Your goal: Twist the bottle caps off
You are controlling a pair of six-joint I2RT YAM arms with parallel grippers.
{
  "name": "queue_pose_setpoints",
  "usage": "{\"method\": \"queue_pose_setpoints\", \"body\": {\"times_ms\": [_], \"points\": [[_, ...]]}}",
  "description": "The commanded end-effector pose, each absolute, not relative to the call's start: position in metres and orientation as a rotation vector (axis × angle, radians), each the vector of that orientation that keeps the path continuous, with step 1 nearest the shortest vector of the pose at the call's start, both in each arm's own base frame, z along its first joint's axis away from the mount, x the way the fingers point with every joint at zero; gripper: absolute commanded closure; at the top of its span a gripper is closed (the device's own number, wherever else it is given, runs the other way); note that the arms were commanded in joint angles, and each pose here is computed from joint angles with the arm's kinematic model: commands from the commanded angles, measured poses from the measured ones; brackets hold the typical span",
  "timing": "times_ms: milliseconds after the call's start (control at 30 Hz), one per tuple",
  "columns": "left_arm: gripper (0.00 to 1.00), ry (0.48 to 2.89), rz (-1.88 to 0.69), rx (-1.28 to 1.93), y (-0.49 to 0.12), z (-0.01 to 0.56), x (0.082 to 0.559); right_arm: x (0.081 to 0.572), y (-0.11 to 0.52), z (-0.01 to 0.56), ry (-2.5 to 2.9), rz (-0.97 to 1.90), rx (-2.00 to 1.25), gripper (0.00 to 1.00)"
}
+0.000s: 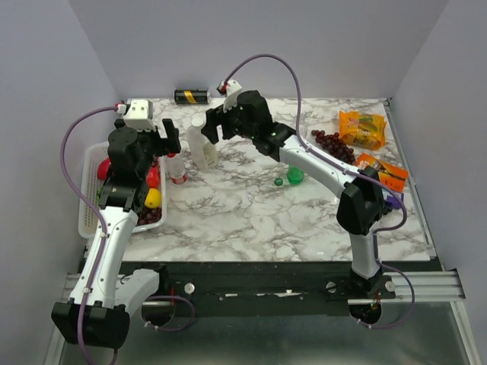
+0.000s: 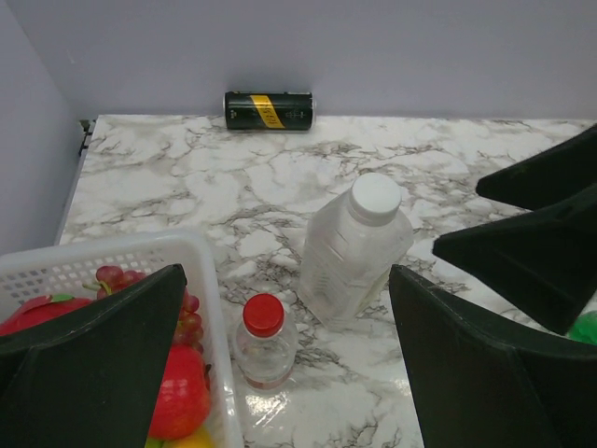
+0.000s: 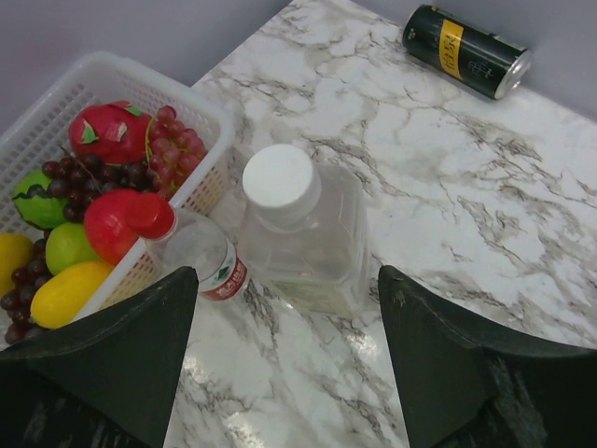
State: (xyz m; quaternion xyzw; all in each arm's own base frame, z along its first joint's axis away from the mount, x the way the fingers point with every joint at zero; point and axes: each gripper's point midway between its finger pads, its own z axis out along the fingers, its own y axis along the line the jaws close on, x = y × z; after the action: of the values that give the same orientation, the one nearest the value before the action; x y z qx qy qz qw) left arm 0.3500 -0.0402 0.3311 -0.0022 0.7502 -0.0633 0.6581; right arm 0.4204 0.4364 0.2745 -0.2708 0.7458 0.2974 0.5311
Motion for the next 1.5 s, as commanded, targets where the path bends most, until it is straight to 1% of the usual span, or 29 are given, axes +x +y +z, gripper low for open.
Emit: {"method": "queue_pose_setpoints", "body": {"times_ms": [0,133,167,200,433,567,600,633,667,700,767,800,867,900,933,1000,1033,1133,1200,1233,1267,1367,1433,1467], "points": [[0.01,1.666,-0.188,0.009,-0.044,0.343,0.348,0.438,0.46,0.272,1.751,0.705,-0.658,0.14],[0.01,1.665,-0.204,0.011,-0.045,0.344,0.348,0.449,0.479,0.259,1.754,0.717,-0.66,0.14],[0.01,1.662,-0.207,0.013,-0.045,0.345,0.348,0.452,0.482,0.268,1.734,0.723,-0.653,0.14],[0.01,1.662,-0.206,0.012,-0.045,0.345,0.348,0.456,0.486,0.253,1.757,0.718,-0.656,0.14],[0.01,1.661,-0.227,0.022,-0.048,0.346,0.347,0.462,0.504,0.228,1.797,0.708,-0.682,0.15],[0.01,1.663,-0.237,0.029,-0.05,0.345,0.348,0.464,0.506,0.217,1.817,0.689,-0.675,0.19],[0.01,1.662,-0.242,0.031,-0.051,0.346,0.348,0.465,0.504,0.215,1.823,0.678,-0.669,0.22],[0.01,1.663,-0.242,0.031,-0.051,0.346,0.348,0.464,0.505,0.214,1.824,0.675,-0.669,0.27],[0.01,1.665,-0.245,0.031,-0.051,0.345,0.348,0.466,0.504,0.213,1.825,0.669,-0.663,0.35],[0.01,1.665,-0.248,0.035,-0.051,0.345,0.348,0.467,0.503,0.214,1.824,0.662,-0.657,0.5],[0.01,1.665,-0.265,0.054,-0.055,0.345,0.348,0.466,0.503,0.217,1.823,0.668,-0.65,0.6],[0.01,1.662,-0.275,0.064,-0.057,0.346,0.348,0.464,0.502,0.226,1.811,0.678,-0.646,0.69],[0.01,1.656,-0.318,0.099,-0.066,0.348,0.346,0.461,0.499,0.239,1.797,0.686,-0.644,0.81],[0.01,1.654,-0.334,0.112,-0.069,0.348,0.346,0.455,0.493,0.256,1.778,0.69,-0.641,0.91],[0.01,1.654,-0.352,0.126,-0.073,0.348,0.346,0.451,0.489,0.263,1.772,0.69,-0.643,0.95],[0.01,1.65,-0.418,0.175,-0.085,0.348,0.343,0.44,0.478,0.27,1.778,0.683,-0.657,0.99],[0.01,1.633,-0.438,0.189,-0.089,0.351,0.343,0.432,0.468,0.3,1.736,0.695,-0.645,0.99],[0.01,1.615,-0.509,0.259,-0.104,0.352,0.339,0.406,0.442,0.331,1.715,0.729,-0.635,0.99],[0.01,1.6,-0.568,0.341,-0.121,0.354,0.332,0.393,0.429,0.333,1.731,0.748,-0.634,0.99],[0.01,1.598,-0.585,0.371,-0.127,0.353,0.33,0.385,0.42,0.317,1.774,0.754,-0.642,0.99],[0.01,1.585,-0.604,0.422,-0.139,0.354,0.324,0.374,0.408,0.337,1.742,0.767,-0.634,0.99],[0.01,1.555,-0.652,0.543,-0.164,0.354,0.309,0.349,0.378,0.341,1.75,0.778,-0.607,0.99],[0.01,1.515,-0.706,0.666,-0.19,0.352,0.291,0.339,0.364,0.34,1.76,0.808,-0.586,0.99],[0.01,1.503,-0.722,0.702,-0.198,0.351,0.285,0.331,0.356,0.326,1.793,0.816,-0.585,0.99]]}}
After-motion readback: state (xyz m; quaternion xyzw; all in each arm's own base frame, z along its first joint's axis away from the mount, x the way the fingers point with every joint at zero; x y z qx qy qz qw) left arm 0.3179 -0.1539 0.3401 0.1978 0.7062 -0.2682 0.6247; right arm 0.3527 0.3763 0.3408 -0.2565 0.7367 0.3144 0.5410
